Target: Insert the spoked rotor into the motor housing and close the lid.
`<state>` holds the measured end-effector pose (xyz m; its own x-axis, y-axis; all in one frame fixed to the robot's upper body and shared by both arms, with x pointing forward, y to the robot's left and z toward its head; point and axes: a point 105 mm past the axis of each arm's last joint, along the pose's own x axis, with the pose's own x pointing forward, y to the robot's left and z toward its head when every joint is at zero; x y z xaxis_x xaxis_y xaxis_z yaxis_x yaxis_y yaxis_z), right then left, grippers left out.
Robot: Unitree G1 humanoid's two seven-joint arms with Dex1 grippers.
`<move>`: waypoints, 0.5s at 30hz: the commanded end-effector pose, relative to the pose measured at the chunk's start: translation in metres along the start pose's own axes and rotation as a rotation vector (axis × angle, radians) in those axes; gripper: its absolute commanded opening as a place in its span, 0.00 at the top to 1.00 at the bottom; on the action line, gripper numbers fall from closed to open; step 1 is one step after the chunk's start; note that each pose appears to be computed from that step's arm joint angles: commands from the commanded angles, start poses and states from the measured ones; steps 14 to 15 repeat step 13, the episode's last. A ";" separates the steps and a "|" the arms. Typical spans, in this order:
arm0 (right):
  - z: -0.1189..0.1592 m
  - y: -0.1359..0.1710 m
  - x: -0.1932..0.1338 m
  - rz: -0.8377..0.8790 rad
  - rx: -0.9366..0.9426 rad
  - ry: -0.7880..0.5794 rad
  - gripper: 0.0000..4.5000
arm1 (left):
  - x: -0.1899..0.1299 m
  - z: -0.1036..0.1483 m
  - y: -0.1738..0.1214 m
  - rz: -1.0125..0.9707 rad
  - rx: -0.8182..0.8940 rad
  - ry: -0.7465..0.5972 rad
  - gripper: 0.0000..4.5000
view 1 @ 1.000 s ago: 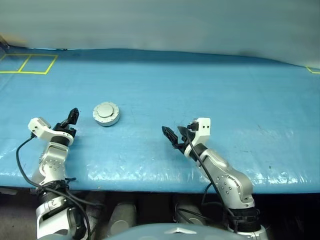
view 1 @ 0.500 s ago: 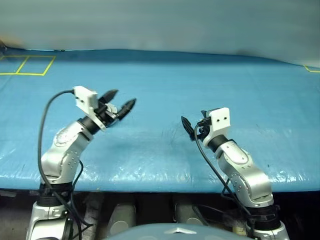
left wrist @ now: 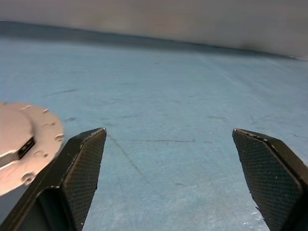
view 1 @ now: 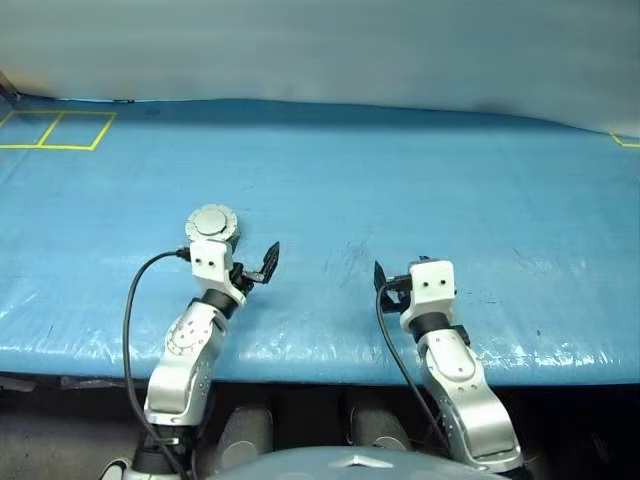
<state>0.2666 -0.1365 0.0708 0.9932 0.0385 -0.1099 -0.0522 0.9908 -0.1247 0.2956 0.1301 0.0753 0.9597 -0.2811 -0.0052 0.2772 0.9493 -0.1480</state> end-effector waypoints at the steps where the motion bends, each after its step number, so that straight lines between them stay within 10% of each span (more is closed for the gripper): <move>1: 0.010 -0.002 0.000 -0.026 -0.027 -0.053 0.04 | -0.001 0.014 0.002 0.013 0.040 -0.060 0.00; 15: 0.014 -0.011 0.008 -0.050 -0.063 -0.058 0.04 | 0.000 0.019 0.004 0.019 -0.005 -0.086 0.00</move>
